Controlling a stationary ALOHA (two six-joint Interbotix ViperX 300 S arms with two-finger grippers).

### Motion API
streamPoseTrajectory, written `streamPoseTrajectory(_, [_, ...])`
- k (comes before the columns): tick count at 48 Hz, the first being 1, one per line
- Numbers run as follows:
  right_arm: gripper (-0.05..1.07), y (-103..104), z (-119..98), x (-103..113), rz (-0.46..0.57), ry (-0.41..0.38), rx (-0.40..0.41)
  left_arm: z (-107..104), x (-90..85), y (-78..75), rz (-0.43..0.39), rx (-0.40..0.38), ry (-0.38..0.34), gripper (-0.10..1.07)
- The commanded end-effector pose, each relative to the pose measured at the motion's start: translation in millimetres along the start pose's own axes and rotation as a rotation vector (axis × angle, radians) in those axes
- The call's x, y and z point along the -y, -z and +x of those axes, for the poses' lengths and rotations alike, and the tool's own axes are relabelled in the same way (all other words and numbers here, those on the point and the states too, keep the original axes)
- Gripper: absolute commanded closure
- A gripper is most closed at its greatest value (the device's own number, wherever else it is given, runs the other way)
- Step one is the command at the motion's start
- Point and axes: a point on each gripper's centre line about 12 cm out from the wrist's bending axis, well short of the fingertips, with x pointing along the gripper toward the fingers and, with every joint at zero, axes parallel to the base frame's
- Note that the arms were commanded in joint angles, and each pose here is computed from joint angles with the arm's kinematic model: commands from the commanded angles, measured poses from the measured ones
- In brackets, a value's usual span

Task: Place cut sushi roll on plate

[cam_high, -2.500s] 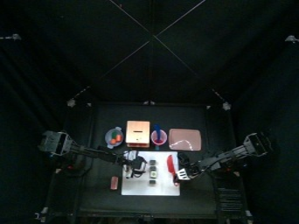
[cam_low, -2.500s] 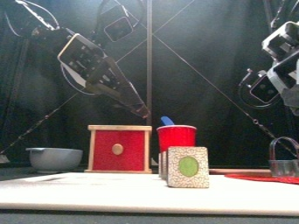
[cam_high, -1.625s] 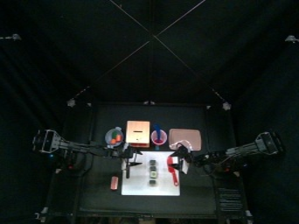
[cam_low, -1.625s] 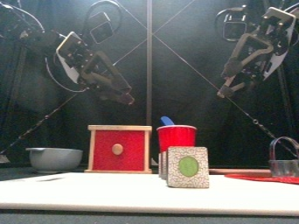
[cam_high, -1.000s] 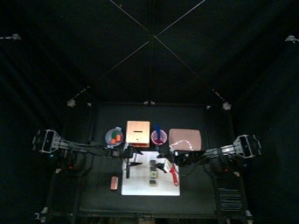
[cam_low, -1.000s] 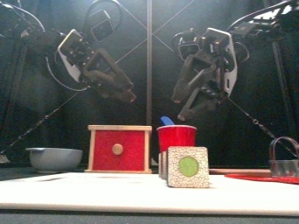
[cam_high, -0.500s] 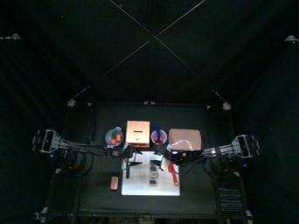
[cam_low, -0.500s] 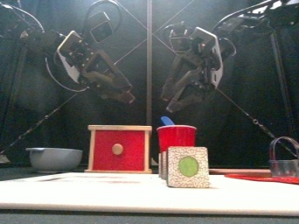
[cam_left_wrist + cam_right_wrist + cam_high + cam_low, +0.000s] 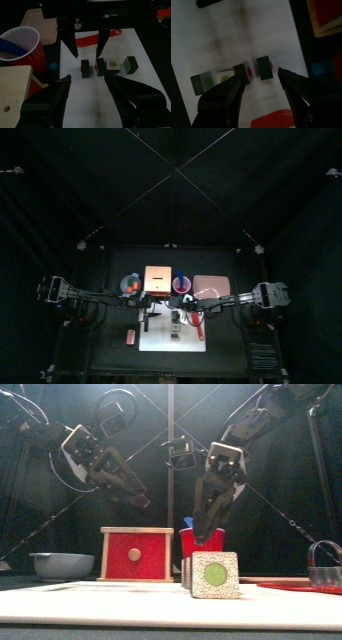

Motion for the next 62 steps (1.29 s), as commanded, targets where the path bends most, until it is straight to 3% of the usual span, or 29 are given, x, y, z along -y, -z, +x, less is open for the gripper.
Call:
streamPoseTrajectory(1, [0.16,-11.2,-6.1,-1.3,0.005,-0.01,0.039,-2.9,-1.3,-6.2,-0.004,0.026,-0.004,0.07])
streamPoseTrajectory(10, [0.16,-7.4,-1.8,-5.3,0.021,-0.021,0.026,-6.7,-5.0,4.5,-0.017,0.004,-0.016,0.07])
streamPoseTrajectory(21, [0.17,-2.8,18.7,-0.6,0.025,-0.009,0.004,-8.2,-7.1,10.5,-0.03,-0.01,-0.024,0.07])
streamPoseTrajectory(30, [0.37,3.0,20.7,1.2,0.04,-0.012,0.005,-8.7,-7.3,14.6,-0.045,-0.02,-0.028,0.07])
streamPoseTrajectory(33, [0.42,6.6,16.1,1.8,0.052,-0.013,0.0,-8.9,-7.7,15.3,-0.047,-0.022,-0.029,0.07])
streamPoseTrajectory(39, [0.42,11.3,-5.0,2.7,0.065,-0.021,0.018,-9.3,-7.7,15.5,-0.048,-0.022,-0.029,0.07])
streamPoseTrajectory(47, [0.42,35.8,-49.2,10.2,0.137,-0.012,-0.01,-8.6,-8.2,15.7,-0.048,-0.023,-0.03,0.07])
streamPoseTrajectory(51, [0.42,51.1,-68.0,25.2,0.223,0.019,-0.016,-8.0,-12.0,17.2,-0.054,-0.029,-0.041,0.07])
streamPoseTrajectory(57, [0.42,65.5,-88.3,69.2,0.374,0.124,0.039,-7.4,-19.5,16.0,-0.065,-0.025,-0.061,0.07])
streamPoseTrajectory(62, [0.42,70.2,-92.7,117.4,0.622,0.218,0.109,-6.5,-21.7,14.7,-0.068,-0.023,-0.067,0.07])
